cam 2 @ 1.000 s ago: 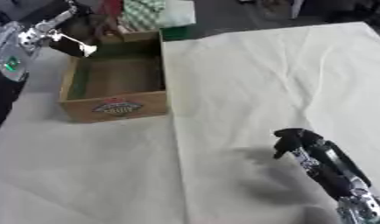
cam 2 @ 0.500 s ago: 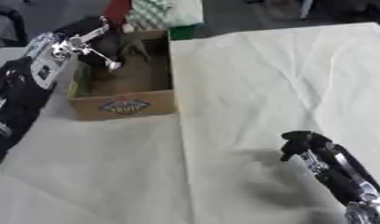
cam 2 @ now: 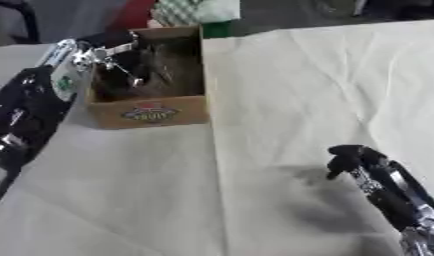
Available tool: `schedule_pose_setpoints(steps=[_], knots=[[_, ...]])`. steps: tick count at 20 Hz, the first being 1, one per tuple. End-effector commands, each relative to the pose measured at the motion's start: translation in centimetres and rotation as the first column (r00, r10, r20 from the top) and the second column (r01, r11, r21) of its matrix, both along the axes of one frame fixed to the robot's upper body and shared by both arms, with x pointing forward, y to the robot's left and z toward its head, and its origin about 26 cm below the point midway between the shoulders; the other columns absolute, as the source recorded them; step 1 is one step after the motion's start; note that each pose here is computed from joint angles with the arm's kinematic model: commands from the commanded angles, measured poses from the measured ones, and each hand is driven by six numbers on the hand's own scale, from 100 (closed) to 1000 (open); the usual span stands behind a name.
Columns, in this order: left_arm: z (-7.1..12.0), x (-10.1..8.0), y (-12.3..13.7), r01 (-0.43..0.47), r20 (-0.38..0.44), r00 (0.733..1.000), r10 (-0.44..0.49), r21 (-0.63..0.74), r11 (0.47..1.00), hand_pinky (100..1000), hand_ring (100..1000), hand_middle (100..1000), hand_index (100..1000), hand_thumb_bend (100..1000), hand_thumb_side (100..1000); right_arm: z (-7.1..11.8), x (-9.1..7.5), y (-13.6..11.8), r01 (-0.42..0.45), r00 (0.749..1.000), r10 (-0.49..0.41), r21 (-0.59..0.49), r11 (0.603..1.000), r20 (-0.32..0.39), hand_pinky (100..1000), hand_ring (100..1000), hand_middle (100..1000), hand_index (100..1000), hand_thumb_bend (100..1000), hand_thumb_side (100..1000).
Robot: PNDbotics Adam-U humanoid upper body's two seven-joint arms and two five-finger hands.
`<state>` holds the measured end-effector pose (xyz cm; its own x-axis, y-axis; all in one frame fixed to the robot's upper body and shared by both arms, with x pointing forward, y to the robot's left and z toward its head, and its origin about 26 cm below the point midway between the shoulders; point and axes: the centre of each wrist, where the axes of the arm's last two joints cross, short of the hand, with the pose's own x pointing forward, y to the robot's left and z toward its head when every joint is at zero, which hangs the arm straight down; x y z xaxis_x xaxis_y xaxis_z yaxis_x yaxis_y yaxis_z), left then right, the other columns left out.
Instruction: Pick up objects on the table and place them in the box.
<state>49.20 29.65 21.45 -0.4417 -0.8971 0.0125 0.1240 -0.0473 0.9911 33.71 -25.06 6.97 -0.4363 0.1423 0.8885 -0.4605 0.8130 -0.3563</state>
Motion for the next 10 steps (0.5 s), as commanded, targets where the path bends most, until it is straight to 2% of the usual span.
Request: schedule_pose_setpoints(steps=[1, 5, 10], knots=[[2.2, -0.3, 1.1, -0.011, 0.025, 1.0, 0.01, 0.043, 0.999, 794, 774, 773, 808, 715, 549, 0.6, 0.1, -0.2, 0.001, 1.0, -0.001, -0.001, 1.0, 0.015, 757, 537, 548, 754, 100, 684], [3.2, -0.7, 1.9, -0.018, 0.037, 0.999, 0.017, 0.028, 0.999, 857, 839, 841, 838, 803, 631, 0.6, 0.1, -0.2, 0.004, 1.0, -0.004, 0.0, 1.0, 0.015, 757, 537, 549, 754, 100, 686], [5.1, -1.5, 2.9, -0.048, 0.136, 0.989, 0.056, -0.061, 0.997, 894, 879, 886, 867, 869, 655, 0.5, 0.1, -0.3, 0.007, 1.0, -0.007, -0.001, 1.0, 0.014, 757, 538, 549, 755, 100, 685]])
